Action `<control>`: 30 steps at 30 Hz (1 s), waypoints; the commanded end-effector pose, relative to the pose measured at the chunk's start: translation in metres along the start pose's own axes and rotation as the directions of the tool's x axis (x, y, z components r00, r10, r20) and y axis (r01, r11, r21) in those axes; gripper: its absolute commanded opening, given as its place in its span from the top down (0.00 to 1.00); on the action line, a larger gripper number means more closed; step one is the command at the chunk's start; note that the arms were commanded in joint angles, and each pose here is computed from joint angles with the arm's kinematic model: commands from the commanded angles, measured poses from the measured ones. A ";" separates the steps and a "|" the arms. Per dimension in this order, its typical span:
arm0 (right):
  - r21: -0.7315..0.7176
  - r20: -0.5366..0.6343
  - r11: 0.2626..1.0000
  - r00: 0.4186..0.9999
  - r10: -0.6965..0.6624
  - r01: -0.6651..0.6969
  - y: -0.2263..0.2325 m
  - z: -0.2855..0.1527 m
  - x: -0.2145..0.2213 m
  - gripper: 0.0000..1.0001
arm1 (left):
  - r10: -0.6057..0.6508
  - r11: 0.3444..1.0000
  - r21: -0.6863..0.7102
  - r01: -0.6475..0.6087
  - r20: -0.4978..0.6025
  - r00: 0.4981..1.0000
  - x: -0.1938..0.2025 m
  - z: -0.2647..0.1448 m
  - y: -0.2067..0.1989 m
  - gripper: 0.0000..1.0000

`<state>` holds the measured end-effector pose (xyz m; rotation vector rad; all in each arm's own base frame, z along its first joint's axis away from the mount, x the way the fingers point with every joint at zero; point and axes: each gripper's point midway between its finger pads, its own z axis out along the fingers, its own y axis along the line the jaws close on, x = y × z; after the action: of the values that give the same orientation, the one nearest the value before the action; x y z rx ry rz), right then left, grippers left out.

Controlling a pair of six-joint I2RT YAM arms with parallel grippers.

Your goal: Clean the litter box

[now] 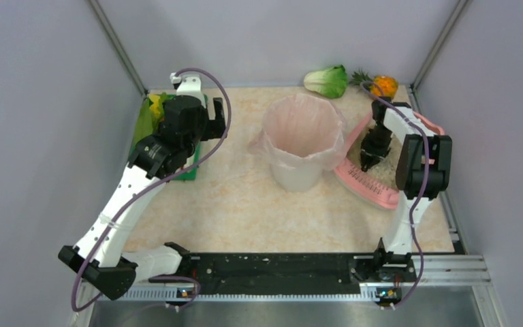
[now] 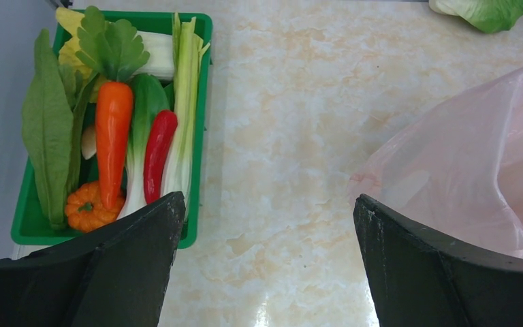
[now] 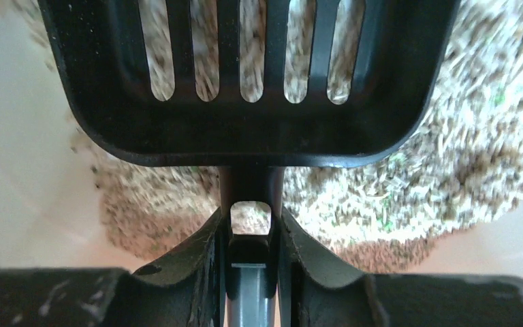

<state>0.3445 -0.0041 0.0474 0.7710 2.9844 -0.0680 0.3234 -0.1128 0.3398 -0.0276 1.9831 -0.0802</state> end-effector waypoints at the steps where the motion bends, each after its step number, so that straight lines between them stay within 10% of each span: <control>1: -0.022 0.139 0.999 0.989 0.049 -0.047 0.007 0.008 -0.056 1.00 | -0.015 0.998 -0.052 0.018 0.057 0.998 -0.013 -0.014 0.017 0.01; 30: -0.201 0.396 0.979 0.912 0.112 -0.033 0.019 -0.017 -0.040 1.00 | -0.064 0.996 -0.049 0.068 0.076 0.995 -0.011 -0.027 0.024 0.01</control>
<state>0.3723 -0.0076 0.0329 0.7437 2.7034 0.0581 0.3045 -0.0870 0.3477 -0.1181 1.9544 -0.0317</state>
